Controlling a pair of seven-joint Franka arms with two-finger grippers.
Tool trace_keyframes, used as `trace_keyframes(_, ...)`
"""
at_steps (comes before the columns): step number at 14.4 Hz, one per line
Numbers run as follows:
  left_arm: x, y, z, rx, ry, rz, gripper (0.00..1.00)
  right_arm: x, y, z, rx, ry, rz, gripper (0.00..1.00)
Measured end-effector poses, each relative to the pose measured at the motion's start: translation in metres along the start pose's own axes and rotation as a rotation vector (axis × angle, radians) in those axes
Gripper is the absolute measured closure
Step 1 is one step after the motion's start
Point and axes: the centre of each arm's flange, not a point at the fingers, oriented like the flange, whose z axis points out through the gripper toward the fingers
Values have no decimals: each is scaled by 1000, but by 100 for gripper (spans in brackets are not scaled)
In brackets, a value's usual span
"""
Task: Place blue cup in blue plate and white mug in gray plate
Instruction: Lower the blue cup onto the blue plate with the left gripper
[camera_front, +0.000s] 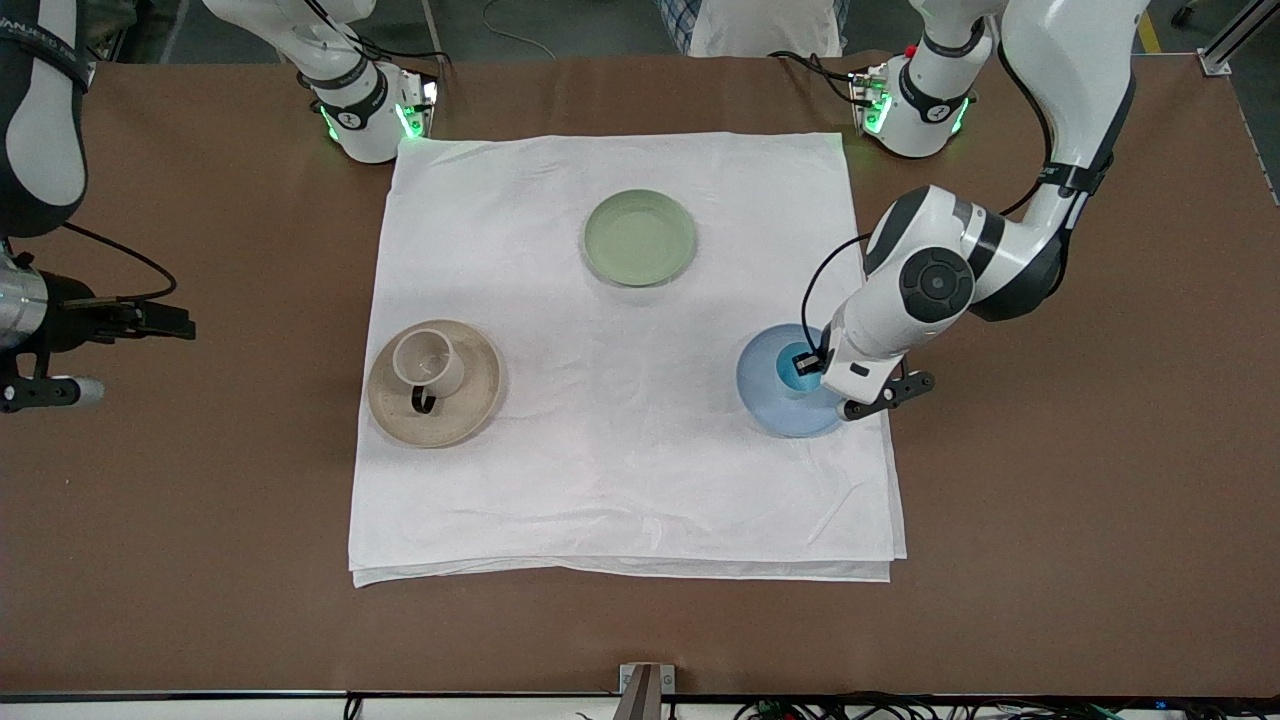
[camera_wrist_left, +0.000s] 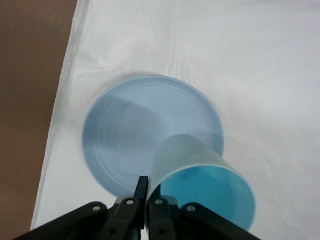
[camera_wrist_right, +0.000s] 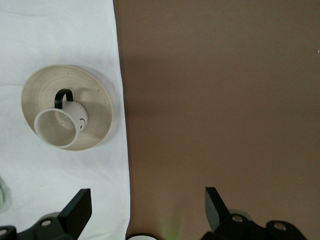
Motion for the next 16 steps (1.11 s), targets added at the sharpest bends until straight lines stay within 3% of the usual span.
trace_keyframes(4, -16, 17, 12, -4, -3, -23, 96, -5, 11, -18, 2, 28, 17, 0)
trace_keyframes(9, -11, 0, 41, 42, 19, -18, 96, -16, 14, -19, 11, -11, 25, 0)
trace_keyframes(12, 10, -29, 67, 38, 17, -57, 96, -43, 14, -30, 13, 45, 25, 0)
trace_keyframes(15, 19, -37, 71, 27, 19, -72, 89, -85, 9, -39, 18, 79, 19, 0)
trace_keyframes(16, 20, -34, 67, 20, 25, -70, 77, -97, 6, -43, 19, 88, 14, 0)
